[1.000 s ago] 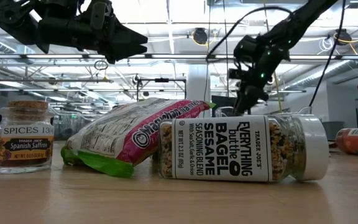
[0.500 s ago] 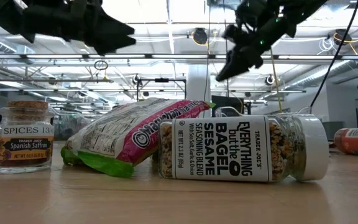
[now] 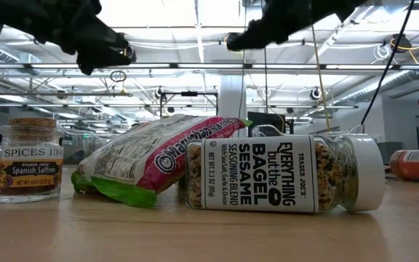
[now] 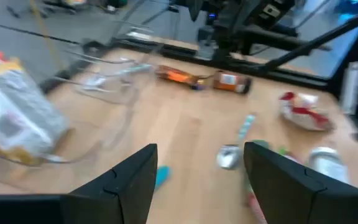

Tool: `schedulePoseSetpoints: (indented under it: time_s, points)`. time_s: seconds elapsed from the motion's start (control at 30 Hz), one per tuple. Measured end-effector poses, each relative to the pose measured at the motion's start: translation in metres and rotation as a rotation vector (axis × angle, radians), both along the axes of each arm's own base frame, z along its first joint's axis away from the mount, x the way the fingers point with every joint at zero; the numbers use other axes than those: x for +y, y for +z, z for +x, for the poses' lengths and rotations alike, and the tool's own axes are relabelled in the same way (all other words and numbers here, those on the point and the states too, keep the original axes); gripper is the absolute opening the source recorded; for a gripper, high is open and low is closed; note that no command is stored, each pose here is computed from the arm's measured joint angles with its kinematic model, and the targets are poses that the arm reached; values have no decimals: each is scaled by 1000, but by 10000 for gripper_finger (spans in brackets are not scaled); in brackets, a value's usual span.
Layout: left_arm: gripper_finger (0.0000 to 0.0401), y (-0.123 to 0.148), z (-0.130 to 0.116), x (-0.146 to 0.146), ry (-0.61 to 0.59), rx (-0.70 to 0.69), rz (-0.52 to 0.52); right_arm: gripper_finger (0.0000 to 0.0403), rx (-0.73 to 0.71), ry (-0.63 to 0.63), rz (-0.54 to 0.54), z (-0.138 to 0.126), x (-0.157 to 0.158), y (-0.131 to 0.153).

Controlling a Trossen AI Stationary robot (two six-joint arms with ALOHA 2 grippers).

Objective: Pick & Place Food Item
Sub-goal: Put the blue patterned spoon into the right transparent bin

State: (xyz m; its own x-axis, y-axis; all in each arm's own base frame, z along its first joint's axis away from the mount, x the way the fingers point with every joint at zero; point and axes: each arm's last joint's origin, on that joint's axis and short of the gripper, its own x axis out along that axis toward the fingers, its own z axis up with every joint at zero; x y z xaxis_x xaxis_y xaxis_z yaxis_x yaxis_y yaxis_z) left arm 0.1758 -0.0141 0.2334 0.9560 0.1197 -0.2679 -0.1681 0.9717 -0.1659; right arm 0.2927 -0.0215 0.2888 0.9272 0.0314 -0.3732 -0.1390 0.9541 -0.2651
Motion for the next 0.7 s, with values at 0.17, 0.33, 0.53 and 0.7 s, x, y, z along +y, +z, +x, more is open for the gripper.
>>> schedulePoseSetpoints:
  time_s: [0.17,0.33,0.53,0.7]
  points:
    - [248,-4,4,-15,-62,9,-71,214,-104,43,52,5,18,-6]
    - [248,-5,14,-27,-107,-41,-119,209,-240,63,171,3,33,-28]
    - [248,-7,29,-35,-171,-109,-167,208,-281,91,322,-8,49,-61]
    - [248,-17,34,-43,-231,-41,-231,208,-188,125,404,-20,66,-82]
